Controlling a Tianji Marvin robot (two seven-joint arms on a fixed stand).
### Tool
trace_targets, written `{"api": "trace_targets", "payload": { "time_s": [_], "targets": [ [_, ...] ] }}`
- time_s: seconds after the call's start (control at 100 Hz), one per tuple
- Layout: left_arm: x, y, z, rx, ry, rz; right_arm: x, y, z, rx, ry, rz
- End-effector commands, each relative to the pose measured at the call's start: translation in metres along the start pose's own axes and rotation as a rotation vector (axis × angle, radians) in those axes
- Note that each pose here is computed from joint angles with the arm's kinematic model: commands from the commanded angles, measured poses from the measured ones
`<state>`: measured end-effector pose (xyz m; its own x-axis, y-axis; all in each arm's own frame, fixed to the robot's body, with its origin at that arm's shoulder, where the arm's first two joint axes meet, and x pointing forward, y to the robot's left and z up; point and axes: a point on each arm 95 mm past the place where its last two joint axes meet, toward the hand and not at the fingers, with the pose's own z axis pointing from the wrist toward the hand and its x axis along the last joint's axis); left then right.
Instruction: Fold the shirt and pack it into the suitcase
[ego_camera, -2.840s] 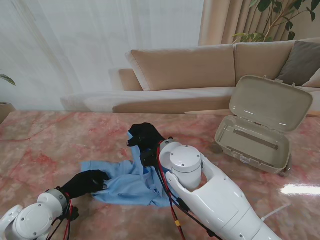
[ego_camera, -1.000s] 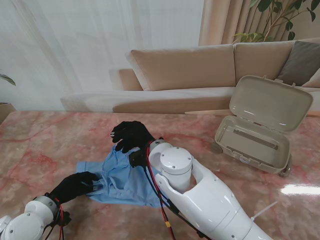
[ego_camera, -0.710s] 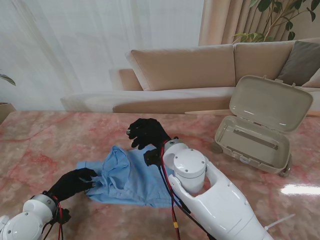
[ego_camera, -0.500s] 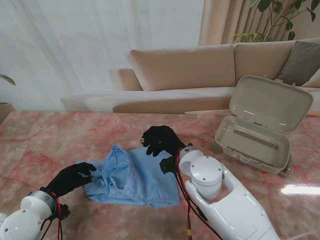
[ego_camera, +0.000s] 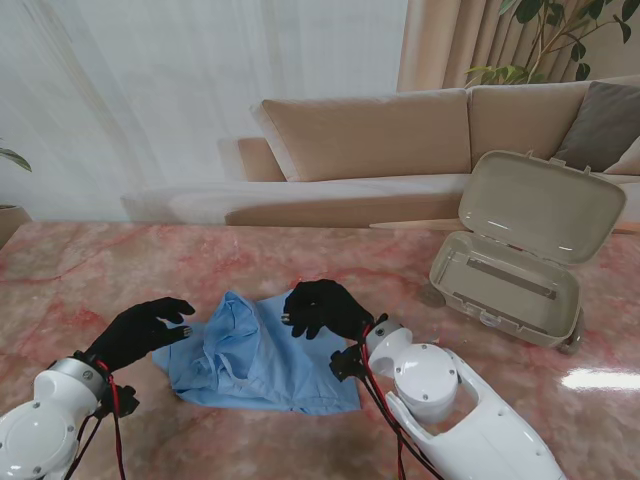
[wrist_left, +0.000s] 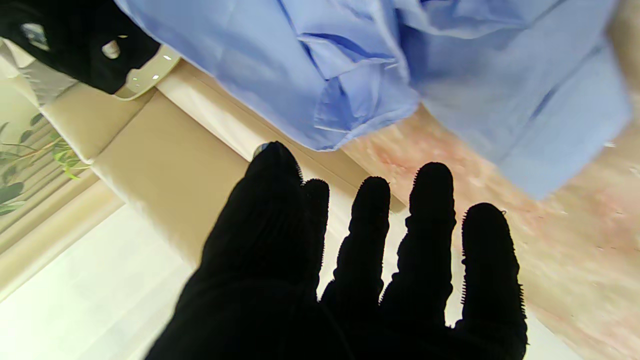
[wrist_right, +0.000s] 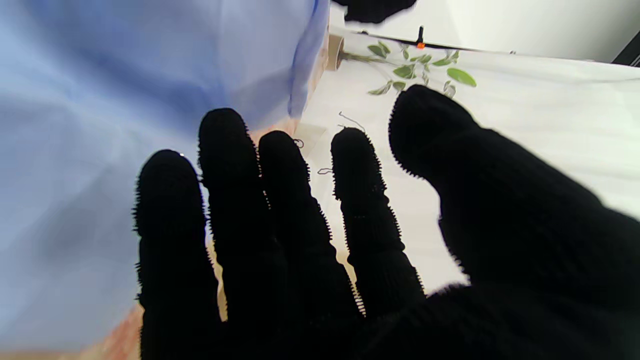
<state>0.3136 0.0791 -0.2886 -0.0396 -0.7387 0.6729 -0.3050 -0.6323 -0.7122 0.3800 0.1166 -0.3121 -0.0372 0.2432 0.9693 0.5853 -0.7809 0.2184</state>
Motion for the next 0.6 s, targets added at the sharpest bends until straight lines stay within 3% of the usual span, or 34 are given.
{"api": "trace_targets", "payload": {
  "time_s": [0.0,0.27,0.59],
  "targets": [
    [0.010,-0.002,0.007,-0.010,0.030,0.001,-0.009,-0.014,0.001,0.053,-0.011,0.020],
    [0.026,0.006,0.030,-0.058,0.103,-0.060,-0.012,-0.040,0.010,0.163,0.031,-0.005],
    [0.038,0.021,0.053,-0.150,0.180,-0.118,-0.034,-0.060,0.021,0.335,-0.010,-0.016]
  ]
}}
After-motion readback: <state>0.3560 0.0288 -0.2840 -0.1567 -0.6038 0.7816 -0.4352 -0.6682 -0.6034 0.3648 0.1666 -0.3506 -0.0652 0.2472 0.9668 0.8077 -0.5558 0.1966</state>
